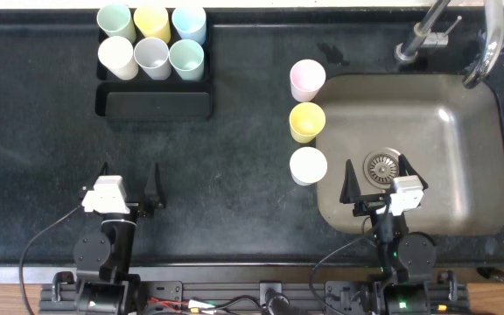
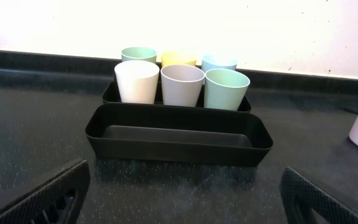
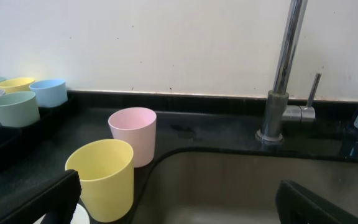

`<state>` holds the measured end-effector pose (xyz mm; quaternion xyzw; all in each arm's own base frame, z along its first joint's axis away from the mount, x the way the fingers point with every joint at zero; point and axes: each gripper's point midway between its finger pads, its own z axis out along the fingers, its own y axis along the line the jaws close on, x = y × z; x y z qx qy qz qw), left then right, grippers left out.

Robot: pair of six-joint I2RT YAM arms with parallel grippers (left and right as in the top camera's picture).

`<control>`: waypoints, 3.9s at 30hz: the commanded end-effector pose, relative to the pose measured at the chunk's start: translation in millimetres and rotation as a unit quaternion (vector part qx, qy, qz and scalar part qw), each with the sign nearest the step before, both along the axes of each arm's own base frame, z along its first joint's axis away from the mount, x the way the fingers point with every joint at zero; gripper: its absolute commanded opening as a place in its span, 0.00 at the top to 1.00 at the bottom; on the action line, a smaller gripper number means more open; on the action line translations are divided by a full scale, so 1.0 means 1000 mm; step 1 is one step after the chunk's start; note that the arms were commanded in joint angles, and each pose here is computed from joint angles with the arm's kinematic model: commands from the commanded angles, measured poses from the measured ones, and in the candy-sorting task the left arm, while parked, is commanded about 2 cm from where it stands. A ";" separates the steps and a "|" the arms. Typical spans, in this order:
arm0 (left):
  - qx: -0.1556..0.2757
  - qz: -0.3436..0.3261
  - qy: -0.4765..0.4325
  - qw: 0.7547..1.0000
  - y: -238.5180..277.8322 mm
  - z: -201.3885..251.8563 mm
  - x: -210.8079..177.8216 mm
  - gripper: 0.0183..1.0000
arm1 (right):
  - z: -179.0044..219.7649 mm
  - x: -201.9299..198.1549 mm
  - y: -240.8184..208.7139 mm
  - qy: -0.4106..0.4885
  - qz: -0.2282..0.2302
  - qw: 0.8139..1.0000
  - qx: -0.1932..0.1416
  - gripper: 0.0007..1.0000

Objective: Store Cups

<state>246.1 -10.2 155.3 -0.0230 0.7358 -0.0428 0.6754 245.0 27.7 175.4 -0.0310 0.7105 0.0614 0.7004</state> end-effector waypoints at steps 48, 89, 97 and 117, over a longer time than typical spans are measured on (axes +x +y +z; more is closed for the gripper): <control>-0.079 -0.143 0.172 0.972 -0.108 0.148 0.156 0.00 | -0.003 0.000 -0.002 -0.002 -0.004 1.000 -0.001 0.00; -0.062 -0.115 0.478 0.868 -0.326 -0.047 0.241 0.06 | -0.003 0.000 -0.002 -0.002 -0.004 1.000 -0.001 0.00; -0.065 -0.116 0.469 0.873 -0.333 -0.066 0.252 0.25 | -0.003 0.000 -0.002 -0.002 -0.004 1.000 -0.001 0.01; -0.021 -0.057 0.435 0.898 -0.308 -0.012 0.240 0.98 | -0.003 0.000 -0.002 -0.002 -0.004 1.000 -0.001 0.00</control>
